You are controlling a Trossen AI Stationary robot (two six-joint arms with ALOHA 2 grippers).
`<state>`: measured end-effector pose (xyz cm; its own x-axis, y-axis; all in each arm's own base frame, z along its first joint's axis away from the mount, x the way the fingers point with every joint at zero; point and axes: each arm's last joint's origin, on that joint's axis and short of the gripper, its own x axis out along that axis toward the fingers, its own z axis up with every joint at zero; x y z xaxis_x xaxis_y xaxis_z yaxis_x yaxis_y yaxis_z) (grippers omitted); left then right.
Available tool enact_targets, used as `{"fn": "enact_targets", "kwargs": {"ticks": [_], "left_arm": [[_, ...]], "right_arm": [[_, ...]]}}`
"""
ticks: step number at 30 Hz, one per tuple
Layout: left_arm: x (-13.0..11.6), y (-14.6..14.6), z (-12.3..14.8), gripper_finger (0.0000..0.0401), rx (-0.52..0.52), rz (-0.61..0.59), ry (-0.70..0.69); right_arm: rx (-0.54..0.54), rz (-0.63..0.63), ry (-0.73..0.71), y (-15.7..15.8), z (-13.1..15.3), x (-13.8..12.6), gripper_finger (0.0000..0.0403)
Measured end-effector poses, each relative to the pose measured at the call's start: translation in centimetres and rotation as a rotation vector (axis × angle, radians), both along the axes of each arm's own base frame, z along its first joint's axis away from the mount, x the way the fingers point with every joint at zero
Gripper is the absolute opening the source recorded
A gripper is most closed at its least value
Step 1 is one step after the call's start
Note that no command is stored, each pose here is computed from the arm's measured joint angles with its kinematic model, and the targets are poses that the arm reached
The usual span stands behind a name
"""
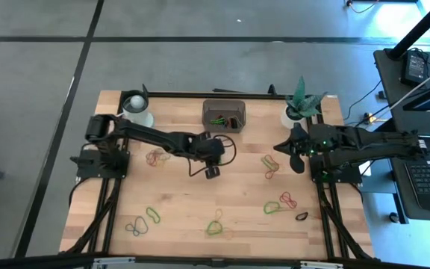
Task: Pick and place rubber bands into bin
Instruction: Put the blue rubber band into the bin
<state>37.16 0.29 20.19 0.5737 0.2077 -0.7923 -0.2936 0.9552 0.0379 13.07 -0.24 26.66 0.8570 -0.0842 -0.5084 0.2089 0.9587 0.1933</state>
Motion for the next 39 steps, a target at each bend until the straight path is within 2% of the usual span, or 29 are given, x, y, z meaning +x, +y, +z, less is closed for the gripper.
{"fn": "enact_targets", "kwargs": {"ticks": [5, 10, 22, 27, 34, 39], "left_arm": [[0.7, 0.0, -2.1, 0.0129, -0.027, 0.041, 0.047], [0.9, 0.1, -3.6, 0.0142, -0.012, 0.054, 0.089], [1.1, 0.7, -5.3, 0.0142, -0.012, 0.089, 0.144], [1.0, 1.0, -5.3, 0.0109, -0.021, 0.092, 0.145], [1.0, 1.0, -5.1, 0.0015, -0.040, 0.090, 0.140], [0.9, 0.9, -4.3, 0.0005, -0.040, 0.087, 0.117]], "right_arm": [[-0.025, 0.015, 0.002, 0.0, 0.0, 0.0, 0.0007], [-0.043, 0.025, 0.005, 0.0, 0.0, 0.0, 0.0003], [-0.042, 0.025, 0.005, 0.0, 0.0, 0.0, 0.0009], [-0.041, 0.025, 0.005, 0.0, 0.0, 0.0, 0.0009], [-0.043, 0.026, 0.005, 0.0, 0.0, 0.0, 0.0009], [-0.045, 0.027, 0.005, 0.0, 0.0, 0.0, 0.0009]]}}
